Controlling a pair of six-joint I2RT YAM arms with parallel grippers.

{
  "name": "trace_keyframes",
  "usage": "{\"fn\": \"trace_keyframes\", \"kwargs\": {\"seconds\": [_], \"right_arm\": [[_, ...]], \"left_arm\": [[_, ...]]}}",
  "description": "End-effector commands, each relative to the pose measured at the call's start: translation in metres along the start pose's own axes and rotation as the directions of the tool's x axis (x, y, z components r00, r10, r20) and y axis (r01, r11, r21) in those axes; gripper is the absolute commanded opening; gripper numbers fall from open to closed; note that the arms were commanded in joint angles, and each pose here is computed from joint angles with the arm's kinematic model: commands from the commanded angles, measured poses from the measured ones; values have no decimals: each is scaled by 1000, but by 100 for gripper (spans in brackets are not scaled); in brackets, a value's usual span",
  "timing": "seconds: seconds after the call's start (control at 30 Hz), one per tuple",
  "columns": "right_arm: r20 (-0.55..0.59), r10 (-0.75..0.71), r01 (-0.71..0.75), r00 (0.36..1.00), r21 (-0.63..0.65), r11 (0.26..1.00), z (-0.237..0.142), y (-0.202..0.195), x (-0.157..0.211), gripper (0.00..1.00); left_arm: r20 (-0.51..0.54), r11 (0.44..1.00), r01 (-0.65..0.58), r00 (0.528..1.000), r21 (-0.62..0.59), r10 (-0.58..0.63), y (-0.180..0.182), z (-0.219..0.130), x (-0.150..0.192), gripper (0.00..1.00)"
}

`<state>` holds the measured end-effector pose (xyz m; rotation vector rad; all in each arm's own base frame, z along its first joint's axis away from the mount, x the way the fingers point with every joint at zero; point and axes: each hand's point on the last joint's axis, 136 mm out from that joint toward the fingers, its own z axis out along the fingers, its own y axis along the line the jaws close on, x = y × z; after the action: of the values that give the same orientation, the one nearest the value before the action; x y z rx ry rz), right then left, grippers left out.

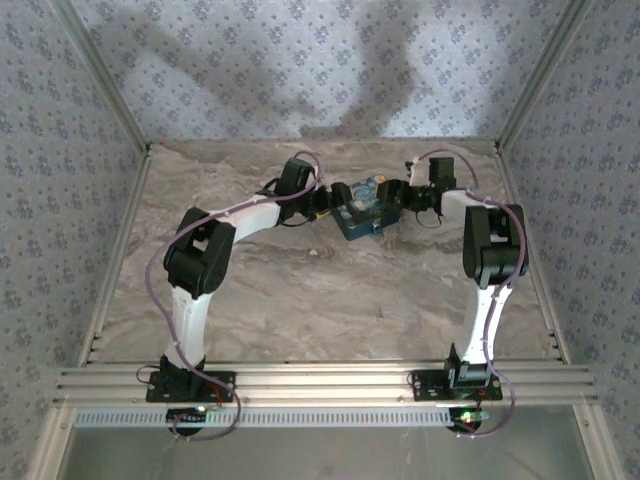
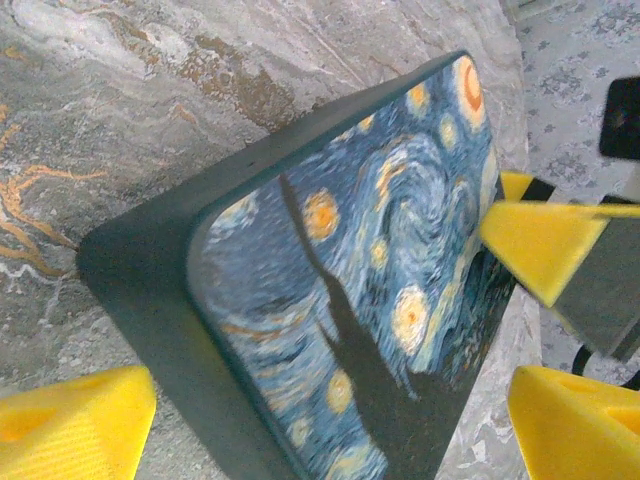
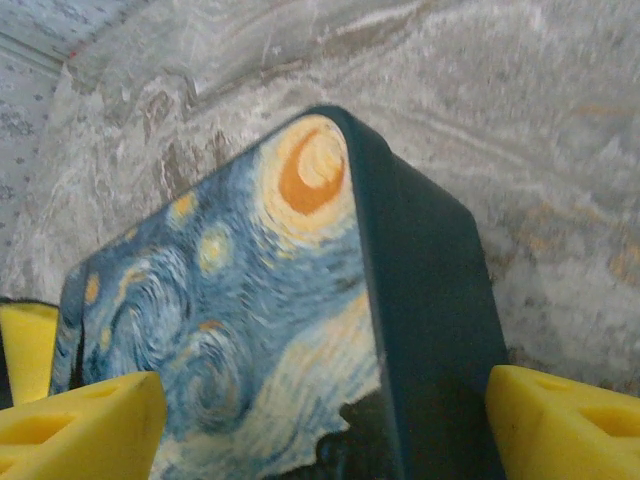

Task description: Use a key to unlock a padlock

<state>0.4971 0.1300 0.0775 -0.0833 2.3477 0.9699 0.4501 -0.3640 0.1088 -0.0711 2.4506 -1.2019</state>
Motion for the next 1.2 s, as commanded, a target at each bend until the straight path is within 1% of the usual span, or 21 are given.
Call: {"fn": "trace_keyframes", "kwargs": {"seconds": [0.0,0.1,0.17,0.37,0.57,0.73,0.8,0.83,1.0,1.1,1.17], "right_arm": [[-25,-38,37,999,-52,998,-6,28,13,84],[-29,-59,57,998,-63,996,-7,43,22,84],[-43,-58,55,997,-70,996,-5,50,37,84],[-68,-104,96,992,-110,989,-1,85,64,85],[-80,-129,118,988,-123,985,1,113,91,85],[-87,-140,131,986,-104,986,-2,123,102,86],[-80,-128,122,989,-76,990,-6,121,101,87],[-74,-120,117,990,-46,992,-11,117,100,87],[-55,-89,96,994,133,986,-43,98,101,87],[-62,-76,87,995,220,972,-67,93,110,87],[-79,-54,74,995,273,959,-83,90,124,87]], "left_arm": [[-5,1000,-14,1000,10,14,-2,-4,-6,90],[4,1000,-21,1000,-2,21,2,-11,-7,90],[6,1000,-27,1000,-15,27,5,-17,-8,90],[17,998,-21,1000,-52,22,24,-35,-8,90],[43,995,-20,999,-98,24,42,-57,-10,91],[68,992,-16,997,-127,25,53,-73,-16,93],[80,990,-20,996,-141,32,57,-80,-20,94],[93,988,-25,995,-153,40,58,-86,-23,96],[155,970,-86,980,-227,123,54,-118,-31,98],[190,962,-114,968,-250,164,49,-139,-29,98],[219,959,-133,957,-250,190,41,-154,-22,98]]}}
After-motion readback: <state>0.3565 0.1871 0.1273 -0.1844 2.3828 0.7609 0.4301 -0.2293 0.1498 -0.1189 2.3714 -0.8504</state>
